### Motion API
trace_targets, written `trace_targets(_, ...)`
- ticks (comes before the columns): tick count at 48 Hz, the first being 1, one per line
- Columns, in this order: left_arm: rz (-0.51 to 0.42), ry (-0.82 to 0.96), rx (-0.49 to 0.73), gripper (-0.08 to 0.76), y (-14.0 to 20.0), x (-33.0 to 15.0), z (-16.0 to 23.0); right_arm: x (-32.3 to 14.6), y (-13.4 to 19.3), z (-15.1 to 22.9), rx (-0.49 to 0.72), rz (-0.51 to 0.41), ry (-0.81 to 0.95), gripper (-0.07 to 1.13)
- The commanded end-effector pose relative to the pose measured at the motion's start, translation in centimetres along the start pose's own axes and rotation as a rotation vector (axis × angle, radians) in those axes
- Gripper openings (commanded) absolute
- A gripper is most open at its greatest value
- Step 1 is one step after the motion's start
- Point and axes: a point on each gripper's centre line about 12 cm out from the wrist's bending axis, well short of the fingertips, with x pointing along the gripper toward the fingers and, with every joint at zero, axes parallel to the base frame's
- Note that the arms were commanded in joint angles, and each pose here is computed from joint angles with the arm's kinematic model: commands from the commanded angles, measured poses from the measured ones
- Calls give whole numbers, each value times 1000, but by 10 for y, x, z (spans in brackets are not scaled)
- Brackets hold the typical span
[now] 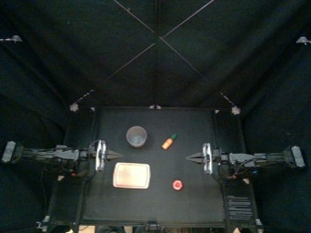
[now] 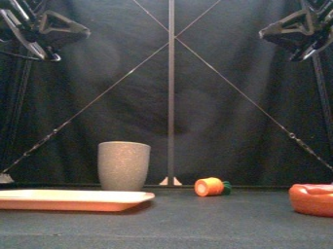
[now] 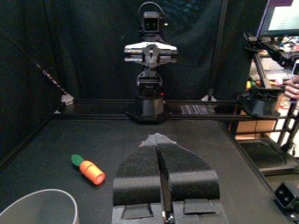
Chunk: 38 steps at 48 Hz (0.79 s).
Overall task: Pick the carrot then place it on the pink plate
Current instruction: Pick the carrot
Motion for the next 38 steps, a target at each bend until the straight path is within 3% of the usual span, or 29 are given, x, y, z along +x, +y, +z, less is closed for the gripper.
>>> trace_targets(1,23,-21,21,-35,5,-2,5,5,-7,-5,12,-38,27,1)
trace_targets(4,33,-24,21,-66,7,-3,5,9,-15,-11,27,-77,63,16)
trace_targets(15,34,-30,30,-33,7,-6,5,34,-64,-40,1,-261,337,48)
trace_targets(27,32,-19,36,-33,7,-6,3,80,-92,-64,-165,-250,596,84)
trace_targets(32,33,-16,37,-33,7,-6,3,97,-101,-77,-205,-239,675,171)
trace_targets(38,32,-16,39,-33,7,-6,3,110,-113,-98,-181,-254,777,398)
